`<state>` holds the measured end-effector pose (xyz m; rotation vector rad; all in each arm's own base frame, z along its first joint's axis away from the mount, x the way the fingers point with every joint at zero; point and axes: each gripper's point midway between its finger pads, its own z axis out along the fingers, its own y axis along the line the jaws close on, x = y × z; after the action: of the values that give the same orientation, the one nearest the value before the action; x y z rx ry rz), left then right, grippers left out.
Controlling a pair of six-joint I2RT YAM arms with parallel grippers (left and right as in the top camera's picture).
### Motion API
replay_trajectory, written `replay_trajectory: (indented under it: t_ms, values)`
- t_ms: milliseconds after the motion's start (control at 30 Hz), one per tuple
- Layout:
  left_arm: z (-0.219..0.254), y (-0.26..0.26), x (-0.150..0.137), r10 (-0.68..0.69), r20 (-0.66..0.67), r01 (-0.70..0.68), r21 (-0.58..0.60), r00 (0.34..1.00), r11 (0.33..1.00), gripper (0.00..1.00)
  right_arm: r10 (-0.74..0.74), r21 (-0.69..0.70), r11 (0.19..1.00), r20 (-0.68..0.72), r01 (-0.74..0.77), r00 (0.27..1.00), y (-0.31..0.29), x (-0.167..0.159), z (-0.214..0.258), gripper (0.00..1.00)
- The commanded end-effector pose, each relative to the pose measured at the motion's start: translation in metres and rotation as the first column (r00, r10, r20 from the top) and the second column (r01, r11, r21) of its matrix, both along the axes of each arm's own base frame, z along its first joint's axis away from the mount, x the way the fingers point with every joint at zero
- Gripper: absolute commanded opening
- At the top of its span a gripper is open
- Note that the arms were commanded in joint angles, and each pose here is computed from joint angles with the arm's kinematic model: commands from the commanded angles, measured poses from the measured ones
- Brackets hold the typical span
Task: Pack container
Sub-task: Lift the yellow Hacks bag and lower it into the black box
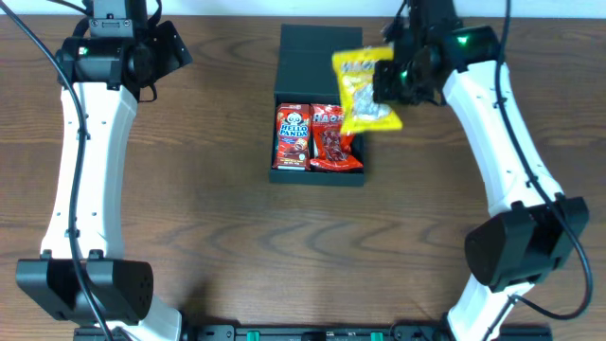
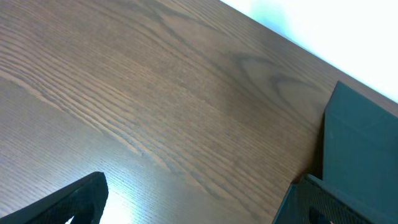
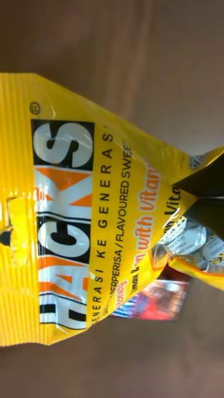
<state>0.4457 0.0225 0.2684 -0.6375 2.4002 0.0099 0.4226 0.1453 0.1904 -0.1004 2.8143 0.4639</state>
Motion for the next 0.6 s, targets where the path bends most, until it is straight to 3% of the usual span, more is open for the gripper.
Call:
replay_trajectory:
  t_ms: [0,567]
  values:
    - [0.001,0.003,0.0,0.007,-0.002,-0.007,0.009,1.0,1.0,0.97,0.051,0.033,0.998,-0.027,-0.05,0.998,0.021,-0.015,0.004,0.01]
    - [0.001,-0.001,0.001,-0.008,0.002,0.008,-0.011,1.0,1.0,0.98,0.023,0.032,0.999,-0.155,-0.019,0.988,0.052,-0.042,-0.065,0.02]
